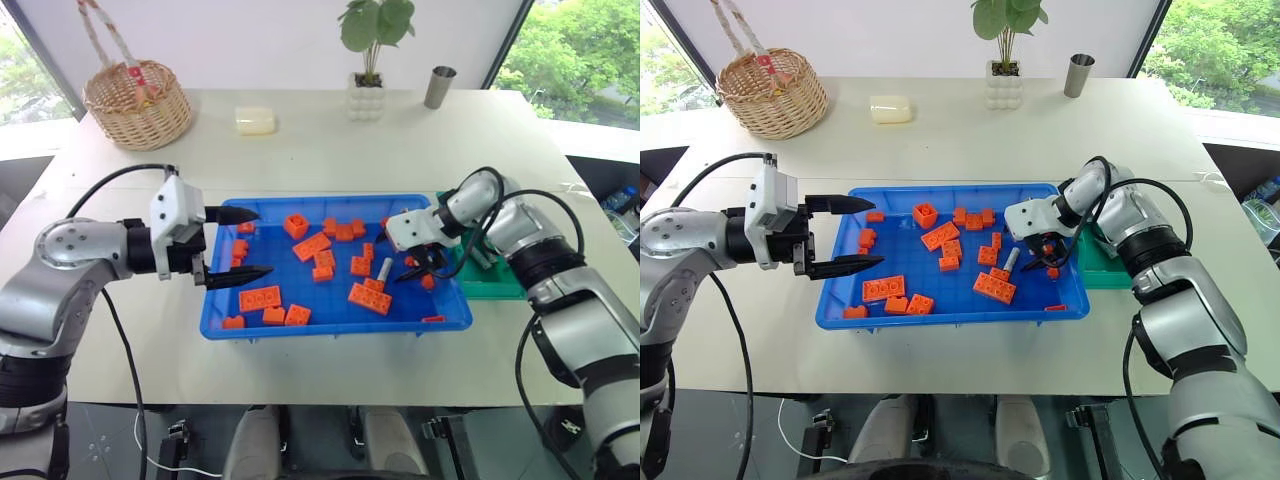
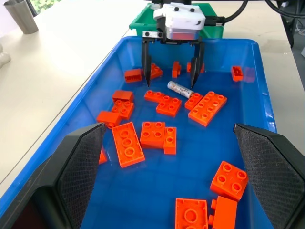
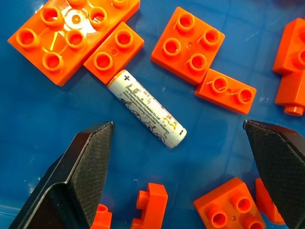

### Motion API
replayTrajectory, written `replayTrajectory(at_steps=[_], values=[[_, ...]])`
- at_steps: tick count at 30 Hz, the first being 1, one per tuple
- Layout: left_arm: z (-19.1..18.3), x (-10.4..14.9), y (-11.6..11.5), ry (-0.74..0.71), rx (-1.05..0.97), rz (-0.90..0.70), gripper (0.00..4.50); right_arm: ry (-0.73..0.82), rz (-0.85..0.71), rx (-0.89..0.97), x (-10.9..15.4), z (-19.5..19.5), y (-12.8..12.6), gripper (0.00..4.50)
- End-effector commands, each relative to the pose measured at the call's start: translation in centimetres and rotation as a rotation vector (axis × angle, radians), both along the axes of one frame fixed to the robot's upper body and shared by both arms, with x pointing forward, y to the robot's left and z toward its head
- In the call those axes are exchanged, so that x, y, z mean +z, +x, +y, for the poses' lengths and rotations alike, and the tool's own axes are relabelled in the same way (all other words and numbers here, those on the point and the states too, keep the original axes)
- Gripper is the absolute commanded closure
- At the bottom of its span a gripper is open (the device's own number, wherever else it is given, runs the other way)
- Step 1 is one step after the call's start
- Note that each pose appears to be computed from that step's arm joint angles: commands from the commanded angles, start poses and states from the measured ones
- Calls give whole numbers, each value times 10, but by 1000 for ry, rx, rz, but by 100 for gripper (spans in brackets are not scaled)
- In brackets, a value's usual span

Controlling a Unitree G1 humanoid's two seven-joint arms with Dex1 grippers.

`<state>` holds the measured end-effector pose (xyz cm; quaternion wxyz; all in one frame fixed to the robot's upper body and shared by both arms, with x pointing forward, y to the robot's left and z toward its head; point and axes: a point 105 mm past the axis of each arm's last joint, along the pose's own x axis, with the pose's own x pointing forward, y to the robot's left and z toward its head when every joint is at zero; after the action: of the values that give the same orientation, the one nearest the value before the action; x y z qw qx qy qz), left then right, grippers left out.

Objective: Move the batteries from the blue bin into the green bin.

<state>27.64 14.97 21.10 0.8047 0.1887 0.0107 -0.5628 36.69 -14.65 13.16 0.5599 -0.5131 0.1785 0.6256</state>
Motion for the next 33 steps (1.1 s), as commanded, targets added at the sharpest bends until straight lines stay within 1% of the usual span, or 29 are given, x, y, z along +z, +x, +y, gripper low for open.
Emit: replayTrajectory(at_steps=[1, 2, 3, 4, 5, 7, 8, 9, 10, 11, 12, 13, 16, 19, 21, 23, 25, 27, 29, 31, 33], values=[[0, 13, -2, -3, -11, -53, 0, 15, 19, 1, 1, -1, -3, 54], [0, 13, -1, -3, -12, -53, 0, 28, 34, 4, 0, 0, -5, 87], [0, 13, -1, -4, -14, -53, 0, 40, 46, 8, 0, 2, -8, 132], [0, 13, 0, -5, -15, -53, 0, 47, 52, 10, 0, 3, -9, 191], [-1, 14, 1, -5, -19, -54, 0, 53, 62, 18, -1, 5, -12, 234], [-3, 15, 3, -5, -27, -58, 0, 50, 73, 29, -4, 6, -16, 234], [-4, 15, 4, -6, -31, -60, 0, 49, 74, 31, -5, 6, -17, 270], [-4, 16, 4, -6, -34, -61, 0, 49, 76, 27, -5, 5, -18, 286], [-5, 16, 5, -6, -37, -62, 0, 53, 79, 22, -5, 5, -19, 312], [-5, 16, 6, -6, -39, -63, 0, 58, 74, 15, -5, 4, -19, 356], [-5, 16, 6, -6, -41, -64, 0, 65, 63, 3, -4, 3, -18, 409], [-6, 16, 7, -5, -43, -65, 0, 71, 54, -10, -2, 2, -17, 449], [-7, 16, 7, -5, -50, -65, 0, 101, 30, -32, 5, -2, -19, 447], [-7, 15, 8, -5, -53, -64, 0, 163, -21, -71, 19, -2, -18, 447], [-7, 14, 9, -8, -54, -62, 0, 253, -64, -130, 36, 1, -15, 447], [-7, 14, 9, -14, -49, -59, 0, 382, -108, -219, 60, 2, -12, 447], [-6, 13, 9, -18, -43, -53, 0, 477, -154, -307, 81, -7, -14, 447], [-4, 11, 9, -19, -36, -47, 0, 558, -179, -415, 98, -24, -19, 447], [-3, 9, 8, -20, -30, -42, 0, 635, -184, -556, 109, -49, -25, 447], [0, 8, 8, -24, -21, -34, 0, 690, -198, -705, 113, -77, -31, 447], [3, 7, 9, -28, -11, -25, 0, 721, -203, -830, 110, -100, -38, 447]])
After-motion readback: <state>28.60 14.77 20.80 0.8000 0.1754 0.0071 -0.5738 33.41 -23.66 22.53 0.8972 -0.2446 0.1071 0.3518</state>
